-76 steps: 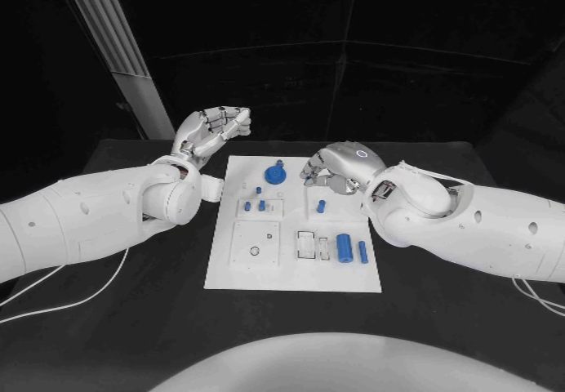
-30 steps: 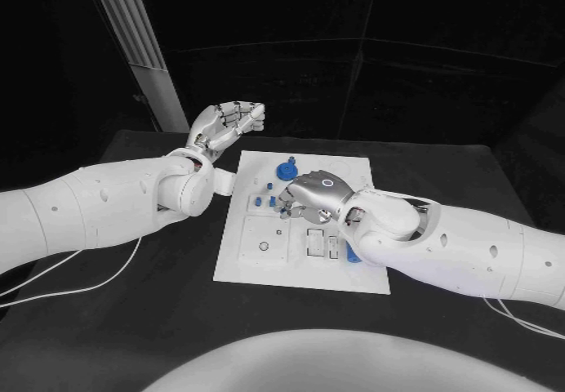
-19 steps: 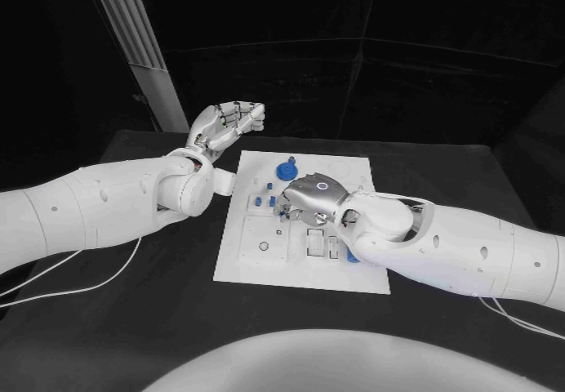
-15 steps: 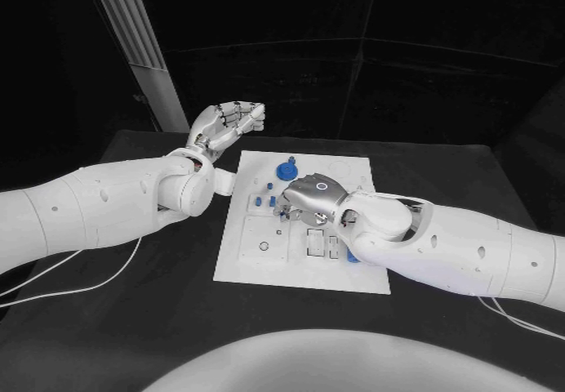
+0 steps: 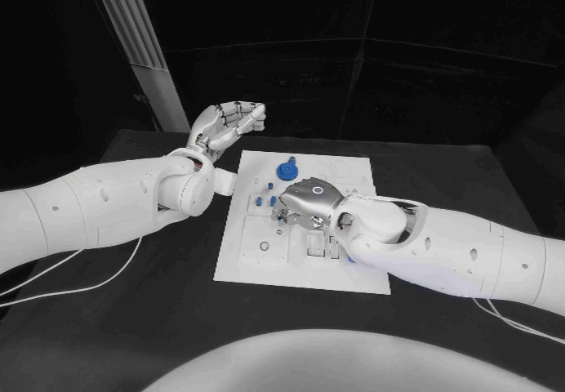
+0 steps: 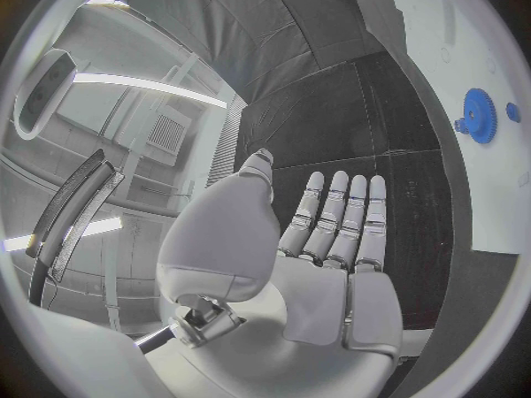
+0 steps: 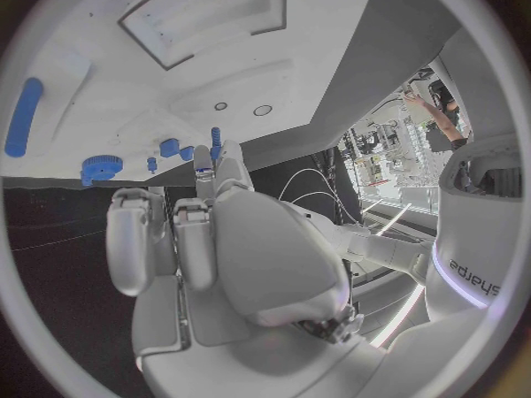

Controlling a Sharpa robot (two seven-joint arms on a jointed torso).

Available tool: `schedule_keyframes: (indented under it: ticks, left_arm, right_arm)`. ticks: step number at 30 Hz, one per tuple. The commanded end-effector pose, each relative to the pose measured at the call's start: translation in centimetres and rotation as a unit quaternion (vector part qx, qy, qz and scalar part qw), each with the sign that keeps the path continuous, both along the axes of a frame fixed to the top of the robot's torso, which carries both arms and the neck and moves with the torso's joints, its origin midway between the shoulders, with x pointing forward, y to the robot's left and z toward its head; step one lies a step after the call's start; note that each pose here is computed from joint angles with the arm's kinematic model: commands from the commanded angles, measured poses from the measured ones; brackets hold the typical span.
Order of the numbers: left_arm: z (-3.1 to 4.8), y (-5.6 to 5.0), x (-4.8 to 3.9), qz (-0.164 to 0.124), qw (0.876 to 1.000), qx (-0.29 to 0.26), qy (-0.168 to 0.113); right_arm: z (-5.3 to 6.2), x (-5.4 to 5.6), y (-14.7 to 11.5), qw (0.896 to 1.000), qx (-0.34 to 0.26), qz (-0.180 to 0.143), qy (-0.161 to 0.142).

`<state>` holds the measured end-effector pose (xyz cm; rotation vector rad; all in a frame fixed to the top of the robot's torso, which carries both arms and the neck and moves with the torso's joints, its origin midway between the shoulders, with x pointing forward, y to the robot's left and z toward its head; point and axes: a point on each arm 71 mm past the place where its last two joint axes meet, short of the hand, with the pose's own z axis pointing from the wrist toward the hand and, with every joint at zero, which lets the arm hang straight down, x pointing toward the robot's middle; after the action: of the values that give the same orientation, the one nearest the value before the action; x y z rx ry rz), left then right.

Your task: Assemble the parts on the task board

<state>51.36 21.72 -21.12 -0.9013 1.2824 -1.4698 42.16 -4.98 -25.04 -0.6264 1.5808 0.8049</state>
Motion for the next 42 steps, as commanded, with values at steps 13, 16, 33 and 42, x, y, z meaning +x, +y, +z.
schedule_keyframes:
  ticks: [13, 16, 33, 42]
  left_arm:
    - [1.59, 0.0, -0.43, -0.011, 0.994, -0.034, -0.106]
    - [1.59, 0.0, -0.44, -0.010, 0.994, -0.034, -0.106]
    - [1.60, 0.1, -0.49, -0.010, 0.994, -0.034, -0.106]
    - [1.60, 0.1, -0.48, -0.010, 0.994, -0.034, -0.105]
  right_arm:
    - [-0.7, -0.4, 0.4, 1.000, -0.007, 0.011, 0.008]
    - [-0.9, -0.4, 0.5, 1.000, -0.009, 0.013, 0.006]
    - [-1.3, -0.4, 0.6, 1.000, -0.019, 0.016, 0.001]
    - [-1.4, -0.4, 0.6, 0.999, -0.031, 0.019, -0.008]
